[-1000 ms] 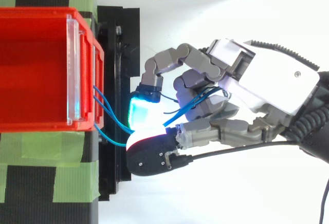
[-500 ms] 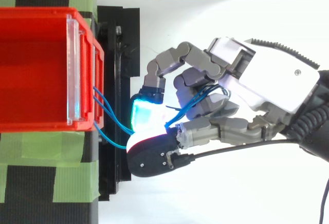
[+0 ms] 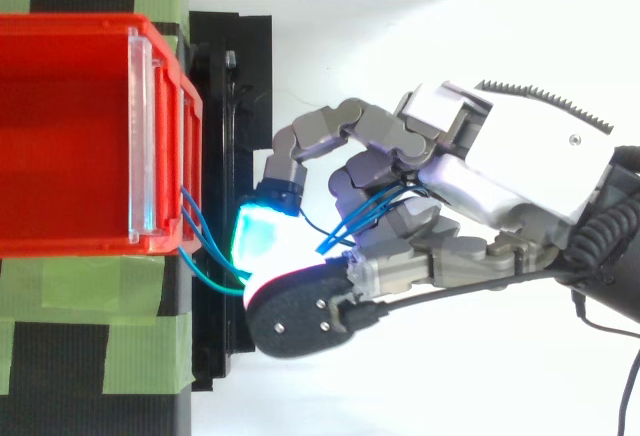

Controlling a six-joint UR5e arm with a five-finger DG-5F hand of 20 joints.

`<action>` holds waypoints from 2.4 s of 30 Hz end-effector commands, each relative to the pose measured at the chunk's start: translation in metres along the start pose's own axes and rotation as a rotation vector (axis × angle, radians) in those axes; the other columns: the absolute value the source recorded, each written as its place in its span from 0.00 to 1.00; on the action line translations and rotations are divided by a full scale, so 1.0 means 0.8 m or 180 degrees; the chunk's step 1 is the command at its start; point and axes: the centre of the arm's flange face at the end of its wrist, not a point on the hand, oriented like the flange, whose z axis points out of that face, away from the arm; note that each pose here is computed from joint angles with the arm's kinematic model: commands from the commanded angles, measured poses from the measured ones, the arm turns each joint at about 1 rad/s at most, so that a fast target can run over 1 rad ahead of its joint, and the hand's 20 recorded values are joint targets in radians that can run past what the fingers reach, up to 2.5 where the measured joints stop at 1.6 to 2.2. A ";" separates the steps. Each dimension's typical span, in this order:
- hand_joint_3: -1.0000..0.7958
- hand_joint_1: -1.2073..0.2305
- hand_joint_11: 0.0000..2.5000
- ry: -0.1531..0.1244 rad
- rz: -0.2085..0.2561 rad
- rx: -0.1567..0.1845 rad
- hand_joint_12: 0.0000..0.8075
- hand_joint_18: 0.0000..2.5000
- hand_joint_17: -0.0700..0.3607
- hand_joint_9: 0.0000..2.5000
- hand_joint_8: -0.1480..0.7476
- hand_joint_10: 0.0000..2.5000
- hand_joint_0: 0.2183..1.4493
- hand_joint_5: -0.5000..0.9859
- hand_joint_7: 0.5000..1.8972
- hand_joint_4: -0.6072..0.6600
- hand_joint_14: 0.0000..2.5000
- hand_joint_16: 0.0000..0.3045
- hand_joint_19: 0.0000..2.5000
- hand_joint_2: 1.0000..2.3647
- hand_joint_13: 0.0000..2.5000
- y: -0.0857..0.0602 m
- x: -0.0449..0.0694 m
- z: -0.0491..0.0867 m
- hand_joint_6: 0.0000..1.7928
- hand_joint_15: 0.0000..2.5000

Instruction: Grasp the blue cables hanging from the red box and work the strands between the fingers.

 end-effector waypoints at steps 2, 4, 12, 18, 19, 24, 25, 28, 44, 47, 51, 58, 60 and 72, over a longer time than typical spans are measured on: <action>0.00 0.33 0.80 0.0003 0.0174 0.0007 0.53 0.56 0.49 0.36 0.56 1.00 0.50 0.18 0.39 0.67 1.00 0.21 0.66 0.00 0.41 -0.001 0.000 0.000 0.73 0.52; 0.00 0.34 0.80 -0.0002 0.0183 0.0007 0.53 0.56 0.49 0.36 0.56 1.00 0.47 0.18 0.39 0.67 1.00 0.21 0.66 0.00 0.41 -0.001 -0.001 0.000 0.73 0.52; 0.05 0.32 0.80 0.0038 0.0149 0.0029 0.53 0.56 0.49 0.36 0.56 1.00 0.58 0.18 0.38 0.67 1.00 0.21 0.66 0.00 0.41 -0.001 0.000 -0.001 0.73 0.52; 0.47 0.39 0.80 0.0045 0.0101 0.0055 0.53 0.56 0.49 0.36 0.56 1.00 0.78 0.21 0.35 0.65 1.00 0.21 0.66 0.01 0.41 -0.002 0.001 -0.004 0.76 0.52; 0.50 0.40 0.80 0.0045 0.0096 0.0055 0.53 0.56 0.49 0.36 0.56 1.00 0.78 0.22 0.36 0.65 1.00 0.21 0.66 0.01 0.41 -0.002 0.001 -0.004 0.77 0.52; 0.33 0.37 0.80 0.0045 0.0067 0.0055 0.53 0.56 0.49 0.36 0.56 1.00 0.54 0.21 0.42 0.68 1.00 0.21 0.66 0.01 0.41 -0.002 0.001 -0.004 0.77 0.52; 0.23 0.37 0.80 0.0045 0.0057 0.0055 0.53 0.56 0.49 0.36 0.56 1.00 0.50 0.20 0.46 0.67 1.00 0.21 0.66 0.01 0.41 -0.002 0.001 -0.004 0.77 0.52; 0.37 0.34 0.80 0.0045 0.0046 0.0051 0.53 0.56 0.49 0.36 0.56 1.00 0.65 0.20 0.44 0.64 1.00 0.21 0.66 0.01 0.41 -0.003 0.002 -0.003 0.84 0.52; 0.50 0.36 0.80 0.0045 0.0033 0.0055 0.53 0.56 0.49 0.36 0.56 1.00 0.85 0.32 0.55 0.61 1.00 0.21 0.66 0.00 0.41 -0.002 0.001 -0.004 0.84 0.52; 0.39 0.31 0.80 0.0045 0.0036 0.0051 0.53 0.56 0.49 0.36 0.56 1.00 0.59 0.27 0.55 0.78 1.00 0.21 0.66 0.00 0.41 -0.003 0.002 -0.003 0.84 0.52; 0.06 0.34 0.80 0.0041 0.0029 0.0058 0.53 0.56 0.49 0.36 0.56 1.00 0.58 0.27 0.57 0.72 1.00 0.21 0.66 0.00 0.41 -0.004 0.001 -0.003 0.86 0.52; 0.50 0.35 0.80 0.0040 0.0036 0.0051 0.53 0.56 0.49 0.36 0.56 1.00 0.89 0.39 0.63 0.65 1.00 0.21 0.66 0.00 0.41 -0.002 0.000 -0.003 0.84 0.52; 0.46 0.33 0.80 0.0040 0.0033 0.0055 0.53 0.56 0.49 0.36 0.56 1.00 0.74 0.44 0.70 0.76 1.00 0.21 0.66 0.11 0.41 -0.003 0.000 -0.003 0.56 0.52; 0.29 0.41 0.80 0.0040 0.0036 0.0051 0.53 0.56 0.49 0.36 0.56 1.00 0.89 0.71 0.51 0.63 1.00 0.21 0.66 0.01 0.41 -0.002 0.000 -0.003 0.01 0.52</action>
